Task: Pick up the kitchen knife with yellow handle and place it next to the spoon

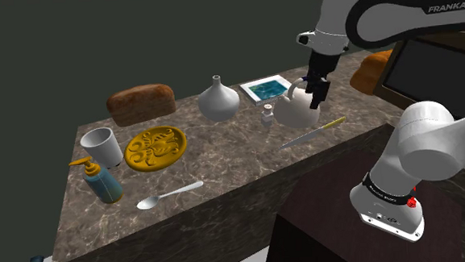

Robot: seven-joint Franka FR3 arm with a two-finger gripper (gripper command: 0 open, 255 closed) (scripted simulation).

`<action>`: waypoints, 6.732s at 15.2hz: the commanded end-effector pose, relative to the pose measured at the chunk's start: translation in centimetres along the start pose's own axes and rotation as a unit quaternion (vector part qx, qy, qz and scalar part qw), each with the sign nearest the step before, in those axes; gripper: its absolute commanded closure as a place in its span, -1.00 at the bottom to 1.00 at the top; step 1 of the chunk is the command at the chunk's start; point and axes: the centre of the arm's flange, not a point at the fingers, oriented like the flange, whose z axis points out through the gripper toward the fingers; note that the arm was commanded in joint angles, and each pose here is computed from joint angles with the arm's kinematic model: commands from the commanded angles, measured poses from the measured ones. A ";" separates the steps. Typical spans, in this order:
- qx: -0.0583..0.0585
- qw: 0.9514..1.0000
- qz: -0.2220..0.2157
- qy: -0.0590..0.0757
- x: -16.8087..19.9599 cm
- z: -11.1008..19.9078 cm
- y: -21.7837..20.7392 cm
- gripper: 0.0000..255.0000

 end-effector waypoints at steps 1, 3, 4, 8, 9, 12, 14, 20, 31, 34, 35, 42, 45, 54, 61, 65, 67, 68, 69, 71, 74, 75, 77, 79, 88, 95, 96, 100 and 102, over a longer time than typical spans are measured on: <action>0.001 0.998 -0.056 -0.007 -0.7 2.8 0.2 -1.00; 0.002 0.994 -0.109 -0.014 -1.6 5.1 0.5 -1.00; 0.002 0.991 -0.135 -0.017 -2.1 6.3 0.6 -1.00; 0.004 0.970 -0.239 -0.031 -3.8 11.1 1.4 -1.00; 0.005 0.964 -0.265 -0.035 -4.3 12.2 1.7 -1.00; 0.005 0.962 -0.272 -0.036 -4.5 13.6 1.8 -1.00; 0.005 0.962 -0.272 -0.036 -4.5 14.7 1.8 -1.00; 0.005 0.962 -0.272 -0.036 -4.7 16.6 1.8 -1.00; 0.005 0.962 -0.272 -0.036 -4.4 17.0 2.0 1.00; 0.005 0.962 -0.272 -0.036 -4.3 17.0 1.9 1.00; 0.005 0.962 -0.272 -0.036 -4.7 16.6 1.8 1.00; 0.005 0.962 -0.272 -0.036 -4.5 12.9 1.8 1.00; 0.005 0.962 -0.272 -0.036 -4.4 11.3 1.8 1.00; 0.005 0.962 -0.272 -0.036 -4.1 6.6 1.8 1.00; 0.005 0.962 -0.272 -0.036 -1.6 4.4 0.7 1.00; 0.005 0.962 -0.272 -0.036 3.1 4.6 -1.6 1.00; 0.005 0.962 -0.272 -0.036 5.5 4.7 -2.7 1.00; 0.005 0.962 -0.272 -0.036 6.7 4.8 -3.3 1.00; 0.005 0.962 -0.272 -0.036 7.9 4.8 -3.9 1.00; 0.005 0.962 -0.272 -0.036 10.3 4.9 -5.0 1.00; 0.005 0.962 -0.272 -0.036 13.9 5.1 -6.7 1.00; 0.005 0.962 -0.272 -0.036 15.1 5.2 -7.2 1.00; 0.005 0.962 -0.272 -0.036 17.5 5.3 -8.4 1.00; 0.005 0.962 -0.272 -0.036 19.8 5.4 -9.5 1.00; 0.005 0.962 -0.272 -0.036 30.6 5.9 -14.6 1.00; 0.005 0.962 -0.272 -0.036 31.5 9.1 -15.1 1.00; 0.005 0.962 -0.272 -0.036 31.5 9.6 -15.1 1.00; 0.005 0.962 -0.272 -0.036 31.4 11.8 -15.1 1.00; 0.005 0.962 -0.272 -0.036 31.3 12.8 -15.1 1.00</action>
